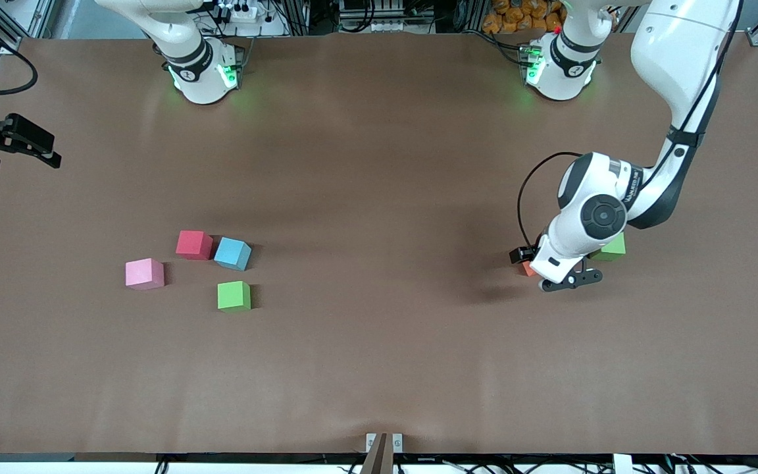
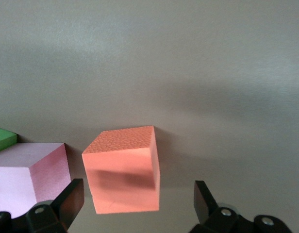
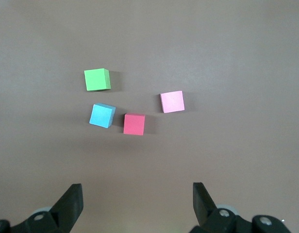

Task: Arrange blocks into number 1
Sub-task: 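Lift the orange cube with the left gripper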

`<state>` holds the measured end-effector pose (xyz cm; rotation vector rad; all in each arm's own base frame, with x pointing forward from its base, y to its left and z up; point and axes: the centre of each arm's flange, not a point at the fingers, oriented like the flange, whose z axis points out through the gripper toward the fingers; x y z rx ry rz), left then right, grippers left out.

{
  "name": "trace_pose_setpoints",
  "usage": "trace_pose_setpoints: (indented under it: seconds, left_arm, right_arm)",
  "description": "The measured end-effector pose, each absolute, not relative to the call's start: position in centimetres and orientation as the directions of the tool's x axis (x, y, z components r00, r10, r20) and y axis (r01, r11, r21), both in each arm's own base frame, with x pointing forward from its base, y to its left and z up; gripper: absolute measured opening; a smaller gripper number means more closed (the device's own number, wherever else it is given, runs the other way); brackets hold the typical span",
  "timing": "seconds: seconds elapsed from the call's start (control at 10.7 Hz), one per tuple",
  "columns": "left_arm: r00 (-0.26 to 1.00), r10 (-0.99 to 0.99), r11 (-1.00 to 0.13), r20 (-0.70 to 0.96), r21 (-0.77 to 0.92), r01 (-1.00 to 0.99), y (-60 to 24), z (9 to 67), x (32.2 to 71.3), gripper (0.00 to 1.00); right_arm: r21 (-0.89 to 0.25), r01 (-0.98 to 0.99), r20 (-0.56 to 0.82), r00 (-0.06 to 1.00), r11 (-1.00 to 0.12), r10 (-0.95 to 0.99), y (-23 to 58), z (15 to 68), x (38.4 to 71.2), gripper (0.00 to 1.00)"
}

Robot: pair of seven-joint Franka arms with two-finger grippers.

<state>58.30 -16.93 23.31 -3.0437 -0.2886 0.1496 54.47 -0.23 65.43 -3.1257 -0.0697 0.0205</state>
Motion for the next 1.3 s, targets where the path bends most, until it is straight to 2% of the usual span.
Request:
trace_pose_setpoints:
  seconds: [0.28,0.65,0.84,1.02,1.3]
  left_arm:
    - [0.976,0.201,-0.971,-0.085,-0.148,0.187,-16.7,20.2,57.9,1.0]
    - [0.974,0.209,-0.97,-0.088,-0.146,0.195,-16.1,19.6,58.0,0.97]
    - [0.974,0.21,-0.971,-0.085,-0.139,0.197,-16.1,19.3,58.1,0.89]
    - [0.973,0.214,-0.97,-0.085,-0.137,0.202,-15.8,19.2,58.2,0.63]
    - [0.975,0.208,-0.972,-0.076,-0.129,0.197,-16.3,19.5,58.4,0.61]
  right_arm:
    - [-0.015,0.046,-0.013,0.999,-0.999,0.046,-0.1,65.4,54.5,1.0]
    - [-0.015,0.049,-0.014,0.999,-0.999,0.049,0.0,65.4,54.5,1.0]
    - [-0.015,0.05,-0.015,0.999,-0.999,0.051,0.1,65.3,54.6,1.0]
    - [-0.015,0.051,-0.016,0.999,-0.999,0.051,0.1,65.2,54.6,1.0]
    - [-0.015,0.051,-0.016,0.999,-0.999,0.051,0.1,65.2,54.6,1.0]
